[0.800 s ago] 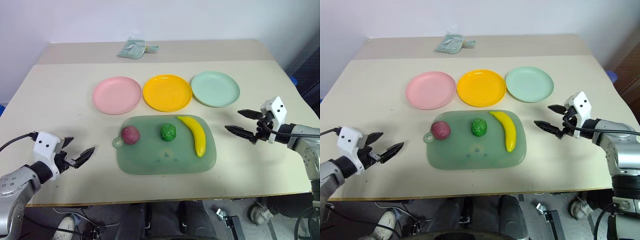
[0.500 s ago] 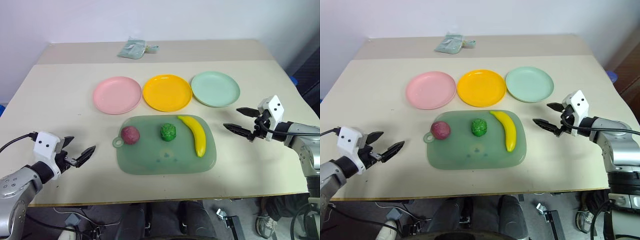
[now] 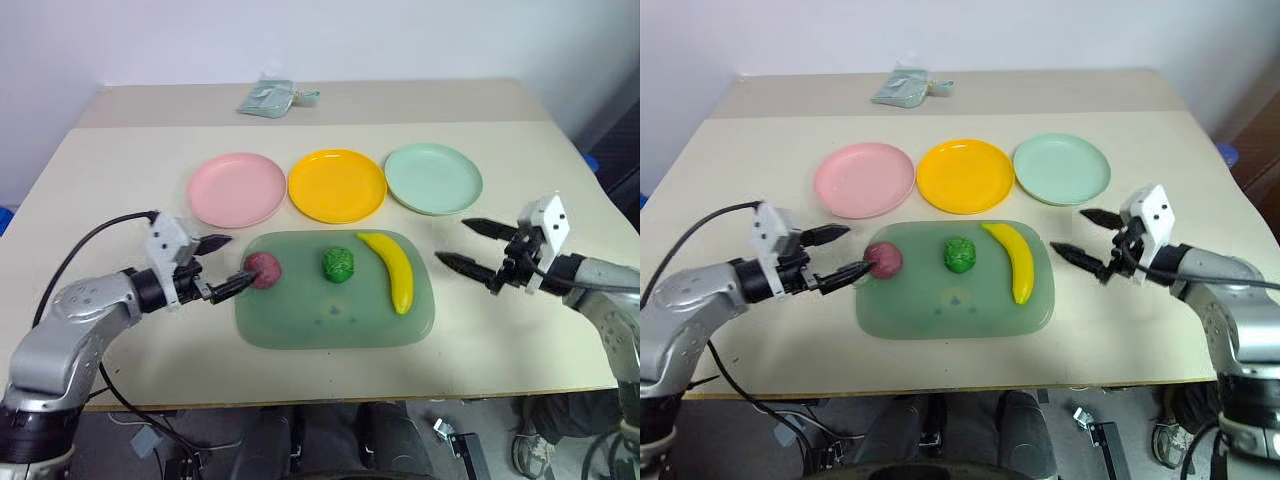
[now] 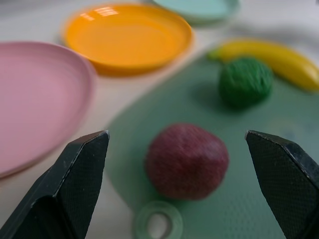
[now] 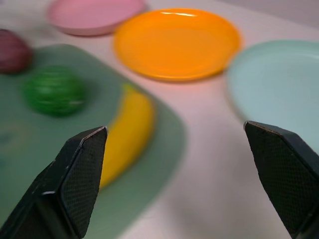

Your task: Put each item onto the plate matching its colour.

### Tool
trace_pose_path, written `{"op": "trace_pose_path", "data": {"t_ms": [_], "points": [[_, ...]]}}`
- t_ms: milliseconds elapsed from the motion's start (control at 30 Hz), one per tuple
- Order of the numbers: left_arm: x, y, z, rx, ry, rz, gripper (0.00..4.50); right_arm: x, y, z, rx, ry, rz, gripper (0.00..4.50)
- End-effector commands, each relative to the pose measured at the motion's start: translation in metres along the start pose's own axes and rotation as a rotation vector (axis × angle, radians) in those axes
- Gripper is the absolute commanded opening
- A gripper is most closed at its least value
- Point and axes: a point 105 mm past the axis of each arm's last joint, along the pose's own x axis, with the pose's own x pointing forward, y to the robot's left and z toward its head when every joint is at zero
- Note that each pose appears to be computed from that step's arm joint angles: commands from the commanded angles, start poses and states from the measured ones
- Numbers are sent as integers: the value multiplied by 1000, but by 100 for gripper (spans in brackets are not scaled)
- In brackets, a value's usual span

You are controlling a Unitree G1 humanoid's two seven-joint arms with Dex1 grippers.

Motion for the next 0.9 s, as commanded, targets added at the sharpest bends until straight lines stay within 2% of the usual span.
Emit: {"op": "trace_pose_path", "data": {"t_ms": [33, 267, 367, 433, 467, 600, 767, 900], "points": [[11, -1, -6, 93, 73, -65, 450, -4, 22, 15, -28, -38, 36, 448], [29, 4, -13, 124, 91, -95, 450, -5, 37, 8, -5, -39, 17, 448], [29, 5, -14, 116, 83, -95, 366, -4, 43, 5, 5, -33, 30, 450], [29, 6, -14, 111, 74, -90, 271, -4, 47, 4, -3, -21, 48, 450], [29, 9, -9, 102, 46, -68, 238, -3, 48, 3, -9, -18, 55, 450], [29, 39, 13, 54, -92, 126, 238, 4, 47, 5, -26, -29, 68, 450], [38, 106, 21, 42, -78, 560, 238, 17, 43, 7, -50, -52, 73, 450], [55, 126, 27, -16, -89, 672, 238, 26, 48, 12, -59, -81, 110, 450]]}}
